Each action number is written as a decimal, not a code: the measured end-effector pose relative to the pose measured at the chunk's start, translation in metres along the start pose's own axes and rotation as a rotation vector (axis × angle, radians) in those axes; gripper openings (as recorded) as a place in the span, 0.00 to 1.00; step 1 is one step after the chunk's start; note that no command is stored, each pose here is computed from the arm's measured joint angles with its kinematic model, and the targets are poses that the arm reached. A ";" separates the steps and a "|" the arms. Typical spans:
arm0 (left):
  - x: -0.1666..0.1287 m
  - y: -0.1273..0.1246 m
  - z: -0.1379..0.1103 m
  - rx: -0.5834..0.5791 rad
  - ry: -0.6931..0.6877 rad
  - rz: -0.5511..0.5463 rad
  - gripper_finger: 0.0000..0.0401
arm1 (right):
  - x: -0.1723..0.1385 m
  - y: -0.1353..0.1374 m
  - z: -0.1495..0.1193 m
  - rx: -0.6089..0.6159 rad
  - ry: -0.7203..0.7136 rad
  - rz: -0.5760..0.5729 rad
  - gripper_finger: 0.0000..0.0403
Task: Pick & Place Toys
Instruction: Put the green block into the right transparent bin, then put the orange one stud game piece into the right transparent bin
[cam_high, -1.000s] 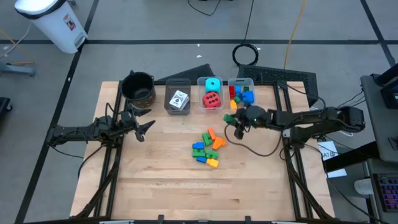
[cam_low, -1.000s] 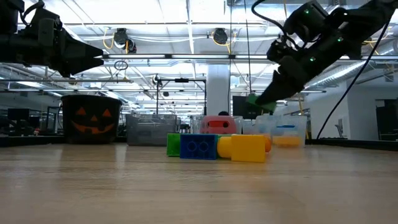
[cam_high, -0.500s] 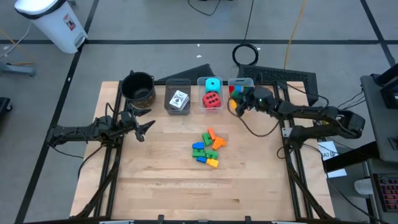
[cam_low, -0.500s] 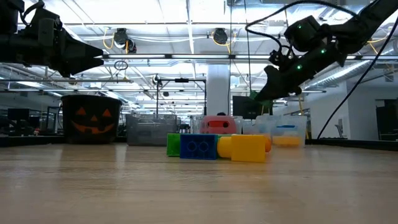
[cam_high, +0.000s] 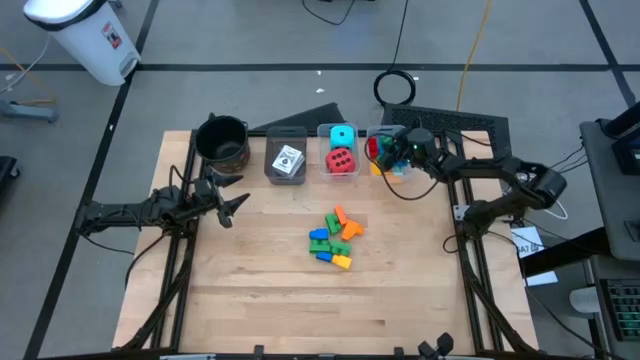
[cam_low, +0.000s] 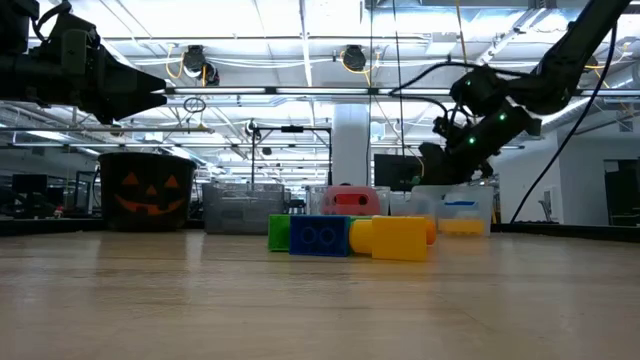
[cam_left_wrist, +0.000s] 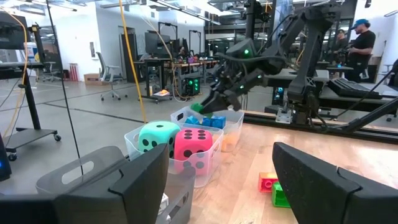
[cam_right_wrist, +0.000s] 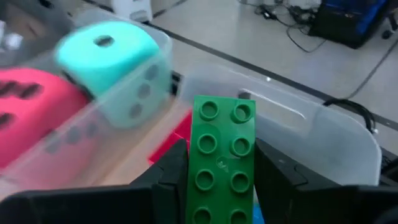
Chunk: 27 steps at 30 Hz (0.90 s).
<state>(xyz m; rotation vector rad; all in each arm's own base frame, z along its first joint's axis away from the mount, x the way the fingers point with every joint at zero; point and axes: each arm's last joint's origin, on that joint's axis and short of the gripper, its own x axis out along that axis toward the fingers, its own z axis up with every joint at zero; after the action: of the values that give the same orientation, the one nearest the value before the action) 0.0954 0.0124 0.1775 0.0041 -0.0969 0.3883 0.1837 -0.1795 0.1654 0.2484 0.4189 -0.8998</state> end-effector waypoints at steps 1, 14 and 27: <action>0.000 0.000 0.000 0.000 0.000 0.000 0.73 | 0.002 -0.002 -0.002 -0.005 0.008 -0.008 0.27; 0.000 0.000 0.000 0.000 -0.001 0.000 0.73 | 0.006 -0.014 0.002 -0.076 -0.043 -0.188 0.33; 0.000 0.000 0.000 0.000 -0.001 0.000 0.73 | 0.006 -0.013 0.001 -0.097 -0.033 -0.185 0.54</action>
<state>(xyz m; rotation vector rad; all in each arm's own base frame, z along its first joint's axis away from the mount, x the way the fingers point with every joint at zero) 0.0954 0.0125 0.1776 0.0040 -0.0975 0.3885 0.1764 -0.1921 0.1629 0.1065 0.4593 -1.0606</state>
